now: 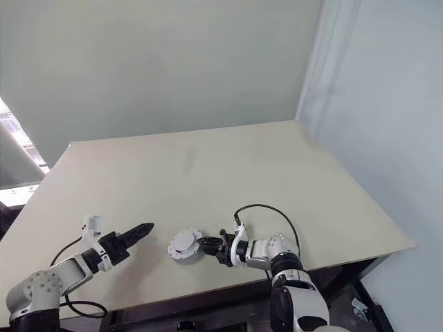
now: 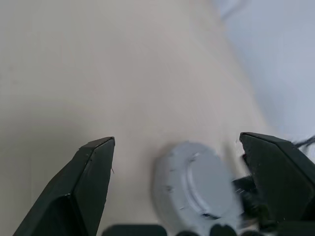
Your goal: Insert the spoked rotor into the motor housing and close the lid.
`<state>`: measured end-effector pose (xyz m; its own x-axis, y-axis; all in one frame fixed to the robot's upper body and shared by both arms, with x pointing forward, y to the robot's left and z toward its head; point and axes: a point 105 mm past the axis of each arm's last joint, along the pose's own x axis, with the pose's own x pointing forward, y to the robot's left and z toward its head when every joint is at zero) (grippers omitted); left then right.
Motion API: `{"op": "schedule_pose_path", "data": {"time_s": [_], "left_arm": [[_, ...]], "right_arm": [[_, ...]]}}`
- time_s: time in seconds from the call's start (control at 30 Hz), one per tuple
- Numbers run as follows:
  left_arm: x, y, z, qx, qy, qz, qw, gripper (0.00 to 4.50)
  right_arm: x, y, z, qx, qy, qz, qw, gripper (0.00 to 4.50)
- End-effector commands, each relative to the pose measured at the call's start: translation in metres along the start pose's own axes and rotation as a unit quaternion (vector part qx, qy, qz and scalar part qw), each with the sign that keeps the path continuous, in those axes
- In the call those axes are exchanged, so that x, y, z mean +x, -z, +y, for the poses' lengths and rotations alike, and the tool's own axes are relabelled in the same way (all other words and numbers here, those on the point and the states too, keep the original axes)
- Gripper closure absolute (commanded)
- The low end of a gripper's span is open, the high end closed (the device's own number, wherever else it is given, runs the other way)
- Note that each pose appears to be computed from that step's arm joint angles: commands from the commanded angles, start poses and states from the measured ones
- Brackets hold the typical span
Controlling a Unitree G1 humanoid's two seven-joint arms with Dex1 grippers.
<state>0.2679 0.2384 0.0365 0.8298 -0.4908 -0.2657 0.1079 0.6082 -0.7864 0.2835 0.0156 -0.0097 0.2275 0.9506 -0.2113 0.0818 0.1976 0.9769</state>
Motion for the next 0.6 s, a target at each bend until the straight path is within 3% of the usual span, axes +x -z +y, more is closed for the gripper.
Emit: {"op": "schedule_pose_path", "data": {"time_s": [0.03, 0.33, 0.6], "left_arm": [[-0.005, -0.005, -0.010, -0.050, 0.034, -0.031, 0.998, 0.04], [-0.015, -0.002, -0.003, -0.136, 0.041, -0.081, 0.986, 0.00], [-0.003, 0.008, -0.024, -0.178, 0.092, -0.086, 0.976, 0.00]], "right_arm": [[0.009, -0.005, 0.037, -0.019, -0.073, -0.003, 0.997, 3.28], [0.013, -0.006, 0.061, -0.037, -0.107, 0.000, 0.994, 3.28], [0.016, -0.005, 0.075, -0.048, -0.124, 0.006, 0.991, 3.28]]}}
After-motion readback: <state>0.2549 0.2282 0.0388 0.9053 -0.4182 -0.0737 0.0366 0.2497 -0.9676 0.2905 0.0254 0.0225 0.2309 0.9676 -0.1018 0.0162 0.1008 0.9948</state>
